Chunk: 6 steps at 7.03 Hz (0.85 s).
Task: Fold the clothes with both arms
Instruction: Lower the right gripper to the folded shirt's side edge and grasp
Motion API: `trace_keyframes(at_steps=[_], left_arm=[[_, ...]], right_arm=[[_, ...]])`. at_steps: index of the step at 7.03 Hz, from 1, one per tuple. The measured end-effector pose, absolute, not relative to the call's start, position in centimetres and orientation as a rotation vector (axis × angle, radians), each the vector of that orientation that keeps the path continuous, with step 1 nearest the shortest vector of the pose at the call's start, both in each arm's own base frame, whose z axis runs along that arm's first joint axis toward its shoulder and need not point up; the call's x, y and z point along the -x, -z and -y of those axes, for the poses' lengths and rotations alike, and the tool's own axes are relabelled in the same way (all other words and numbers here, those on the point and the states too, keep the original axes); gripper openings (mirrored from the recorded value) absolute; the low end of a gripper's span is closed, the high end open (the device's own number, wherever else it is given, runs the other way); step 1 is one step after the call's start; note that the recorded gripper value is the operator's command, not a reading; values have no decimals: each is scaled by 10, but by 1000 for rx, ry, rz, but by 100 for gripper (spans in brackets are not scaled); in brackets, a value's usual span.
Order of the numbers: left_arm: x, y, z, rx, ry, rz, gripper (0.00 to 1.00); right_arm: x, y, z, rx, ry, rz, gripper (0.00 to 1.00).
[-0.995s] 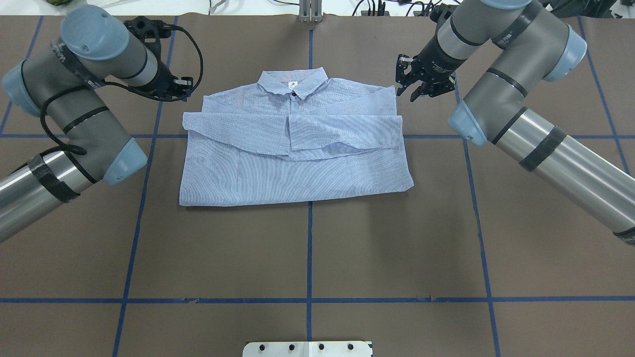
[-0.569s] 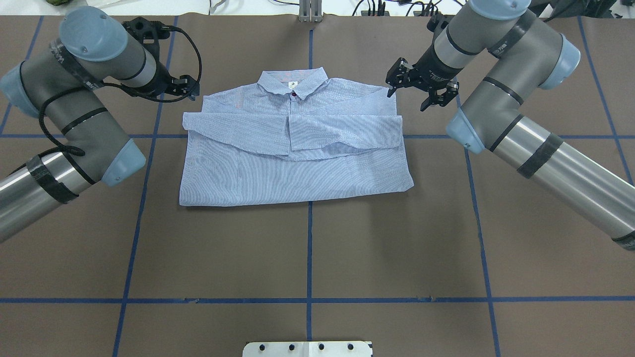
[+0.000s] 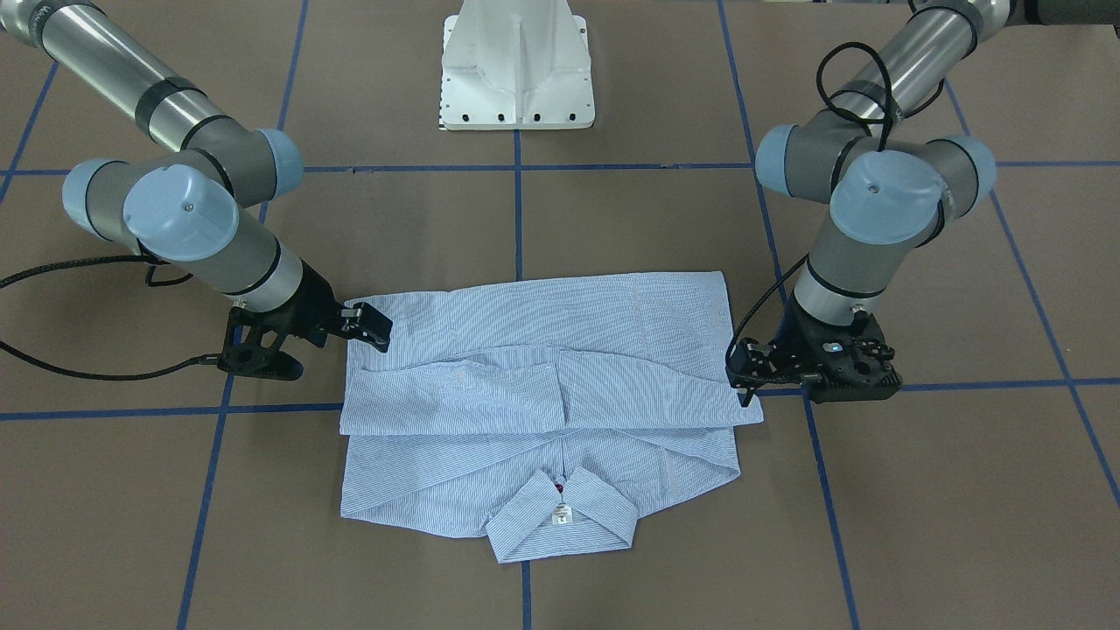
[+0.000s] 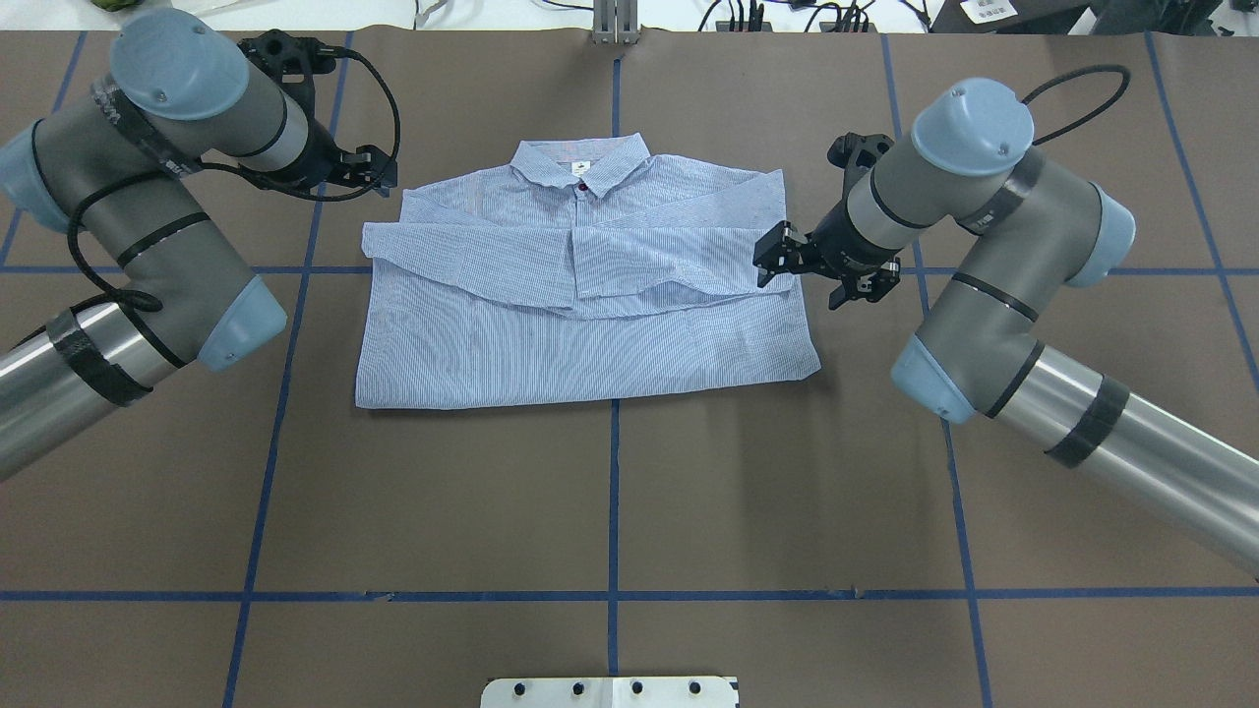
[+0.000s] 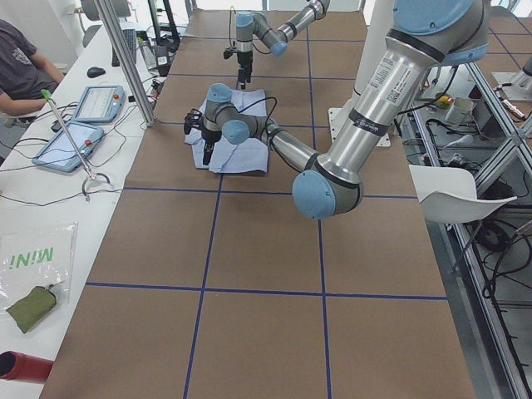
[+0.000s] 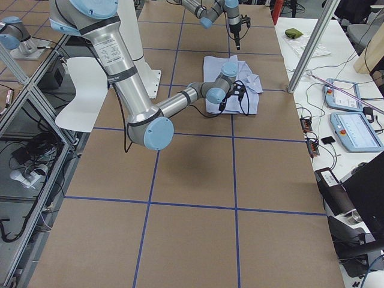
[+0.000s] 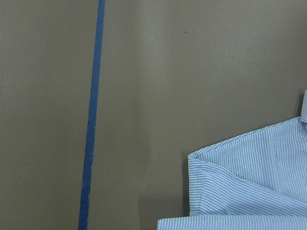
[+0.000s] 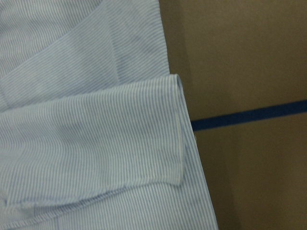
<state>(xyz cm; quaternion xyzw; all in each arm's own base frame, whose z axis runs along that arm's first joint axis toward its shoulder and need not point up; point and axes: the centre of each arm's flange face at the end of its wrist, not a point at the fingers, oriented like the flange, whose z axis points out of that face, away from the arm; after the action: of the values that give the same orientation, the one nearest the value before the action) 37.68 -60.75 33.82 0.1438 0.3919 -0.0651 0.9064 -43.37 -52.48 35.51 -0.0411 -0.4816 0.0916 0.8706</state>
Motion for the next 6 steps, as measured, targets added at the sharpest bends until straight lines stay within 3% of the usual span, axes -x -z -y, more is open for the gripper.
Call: trace_keyframes(at_steps=[3,4,5,6], left_arm=[[-375,-333,606,-302,138,-817,99],[-375,-331,605,-305,137,-821,99],[-374,-329,605,-308,136,-824,99],[-374,-328,604,-309,136,-824,99]], right_arm=[[454,-374,484,120,-144,982,94],[459,-379,481,125,-141,971,87],[462,-382,480,127,-142,964,50],[462,-384,481,127,-145,959,30]])
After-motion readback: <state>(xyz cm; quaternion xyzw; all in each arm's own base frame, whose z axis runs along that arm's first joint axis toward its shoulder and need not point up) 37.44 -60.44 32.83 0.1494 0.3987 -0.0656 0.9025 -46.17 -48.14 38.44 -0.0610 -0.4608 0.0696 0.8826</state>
